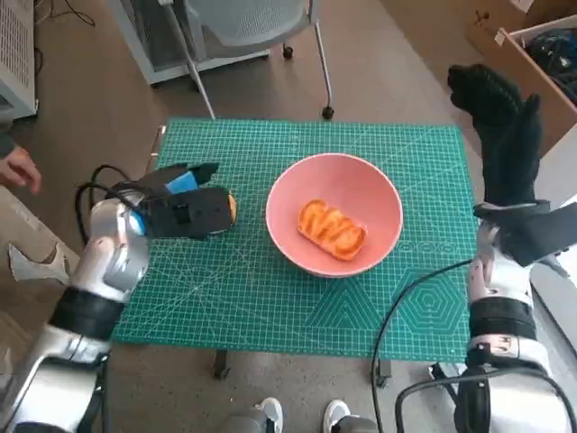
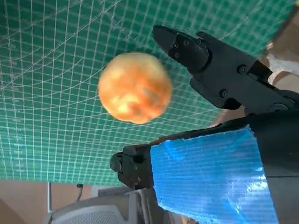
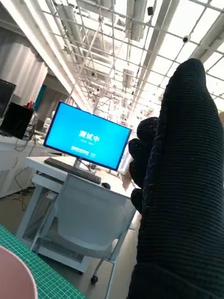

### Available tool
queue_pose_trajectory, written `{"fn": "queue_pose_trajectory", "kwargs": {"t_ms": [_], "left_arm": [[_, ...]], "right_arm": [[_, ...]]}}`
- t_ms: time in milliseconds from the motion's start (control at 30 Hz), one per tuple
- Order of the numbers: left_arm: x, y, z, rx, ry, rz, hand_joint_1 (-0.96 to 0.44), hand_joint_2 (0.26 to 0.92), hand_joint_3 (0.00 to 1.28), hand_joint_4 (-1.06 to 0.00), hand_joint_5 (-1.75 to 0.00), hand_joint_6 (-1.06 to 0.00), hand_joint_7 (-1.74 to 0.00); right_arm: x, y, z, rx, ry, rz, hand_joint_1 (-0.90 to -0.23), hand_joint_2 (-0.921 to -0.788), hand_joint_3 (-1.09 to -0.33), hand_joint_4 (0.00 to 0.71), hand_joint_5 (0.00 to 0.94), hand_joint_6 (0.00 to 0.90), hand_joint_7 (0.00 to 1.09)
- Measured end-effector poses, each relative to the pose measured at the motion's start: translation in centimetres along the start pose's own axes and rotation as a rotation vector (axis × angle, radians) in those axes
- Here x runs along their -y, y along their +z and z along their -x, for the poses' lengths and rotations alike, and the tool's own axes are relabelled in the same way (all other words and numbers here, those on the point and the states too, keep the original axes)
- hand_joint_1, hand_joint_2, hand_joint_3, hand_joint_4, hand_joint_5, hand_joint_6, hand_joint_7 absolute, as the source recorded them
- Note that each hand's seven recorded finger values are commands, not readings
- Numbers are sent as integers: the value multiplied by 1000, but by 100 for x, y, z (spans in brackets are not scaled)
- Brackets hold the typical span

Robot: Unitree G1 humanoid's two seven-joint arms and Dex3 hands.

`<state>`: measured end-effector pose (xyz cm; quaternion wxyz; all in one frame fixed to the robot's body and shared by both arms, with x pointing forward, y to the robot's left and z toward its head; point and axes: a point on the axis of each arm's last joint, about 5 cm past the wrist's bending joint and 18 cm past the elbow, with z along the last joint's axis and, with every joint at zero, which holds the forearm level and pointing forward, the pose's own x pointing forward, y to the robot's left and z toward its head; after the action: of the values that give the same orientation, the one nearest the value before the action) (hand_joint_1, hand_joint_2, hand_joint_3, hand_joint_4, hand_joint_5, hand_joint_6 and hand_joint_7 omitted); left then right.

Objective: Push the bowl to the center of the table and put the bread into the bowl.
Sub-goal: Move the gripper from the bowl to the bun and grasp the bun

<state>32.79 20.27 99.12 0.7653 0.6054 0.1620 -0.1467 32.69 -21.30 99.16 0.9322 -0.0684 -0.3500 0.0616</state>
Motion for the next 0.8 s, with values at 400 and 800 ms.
{"fn": "queue_pose_trajectory", "kwargs": {"t_ms": [400, 800], "left_arm": [[305, 21, -243, 8, 71, -50, -180, 733, 8, -107, -23, -302, -43], [369, 27, -307, -13, 80, -119, 19, 890, 75, -692, -1134, -665, -822]], "right_arm": [[36, 14, -3, 4, 3, 18, -646, -921, -878, 207, 2, 235, 141], [49, 37, -14, 14, -1, 40, -655, -921, -876, 199, 0, 228, 156]]}}
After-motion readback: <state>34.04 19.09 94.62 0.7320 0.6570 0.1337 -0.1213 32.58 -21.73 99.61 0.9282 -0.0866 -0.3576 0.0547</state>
